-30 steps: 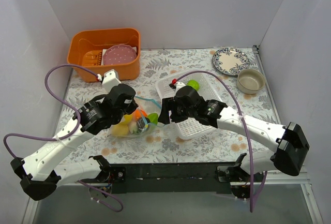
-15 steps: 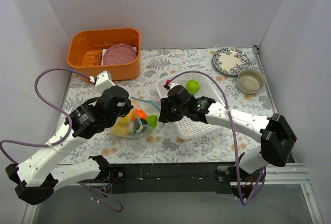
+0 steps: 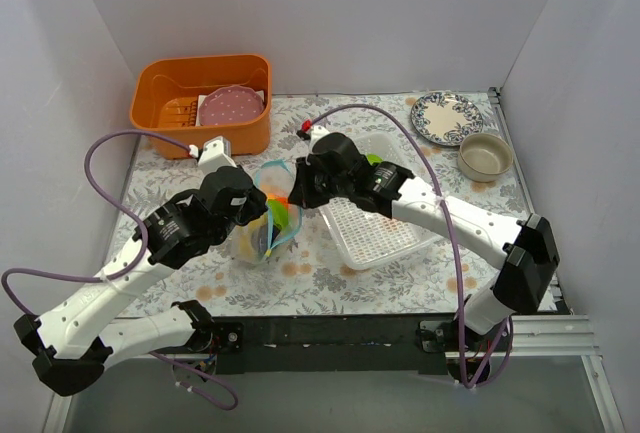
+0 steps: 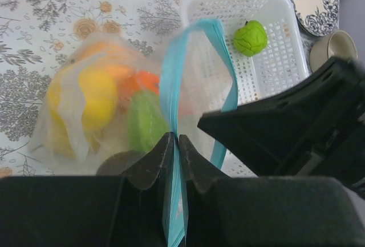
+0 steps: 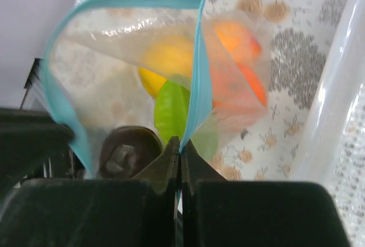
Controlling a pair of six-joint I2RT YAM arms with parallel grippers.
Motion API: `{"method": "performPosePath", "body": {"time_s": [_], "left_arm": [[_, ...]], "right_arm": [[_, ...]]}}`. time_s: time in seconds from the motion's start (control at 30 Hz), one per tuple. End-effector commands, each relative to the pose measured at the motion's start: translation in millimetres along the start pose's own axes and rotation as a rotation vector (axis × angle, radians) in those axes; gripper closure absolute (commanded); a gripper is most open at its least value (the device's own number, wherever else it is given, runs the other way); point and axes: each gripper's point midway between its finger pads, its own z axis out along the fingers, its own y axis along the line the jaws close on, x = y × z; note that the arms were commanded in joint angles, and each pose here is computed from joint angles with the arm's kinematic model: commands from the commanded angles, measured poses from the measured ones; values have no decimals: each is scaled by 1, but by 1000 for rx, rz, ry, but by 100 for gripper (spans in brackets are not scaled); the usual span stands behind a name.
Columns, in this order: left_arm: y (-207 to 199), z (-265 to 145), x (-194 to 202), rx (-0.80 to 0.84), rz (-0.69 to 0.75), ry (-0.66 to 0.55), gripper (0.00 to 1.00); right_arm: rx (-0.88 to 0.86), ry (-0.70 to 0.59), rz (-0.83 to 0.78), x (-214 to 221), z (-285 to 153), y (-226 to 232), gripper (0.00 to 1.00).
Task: Place the food in the zip-top bag and seal the zipper
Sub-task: Adjust the zipper food storage bag at the center of the board.
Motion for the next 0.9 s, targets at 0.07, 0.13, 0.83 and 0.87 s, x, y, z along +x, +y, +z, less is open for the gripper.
{"method": "performPosePath", "body": {"time_s": [0.07, 0.13, 0.83, 0.87], "left_arm": [[-16, -2, 6, 87, 14, 43, 91], [-15, -3, 5, 85, 11, 37, 91], [-14, -20, -28, -5, 87, 6, 94], [-17, -13, -22, 1, 92, 17, 94]], "right_arm": [[-41, -96, -87, -54, -5, 24, 99], [-33, -94, -94, -56, -2, 21, 99], [-171, -31, -19, -69, 28, 18, 99], [-162, -25, -13, -66, 31, 12, 99]]}}
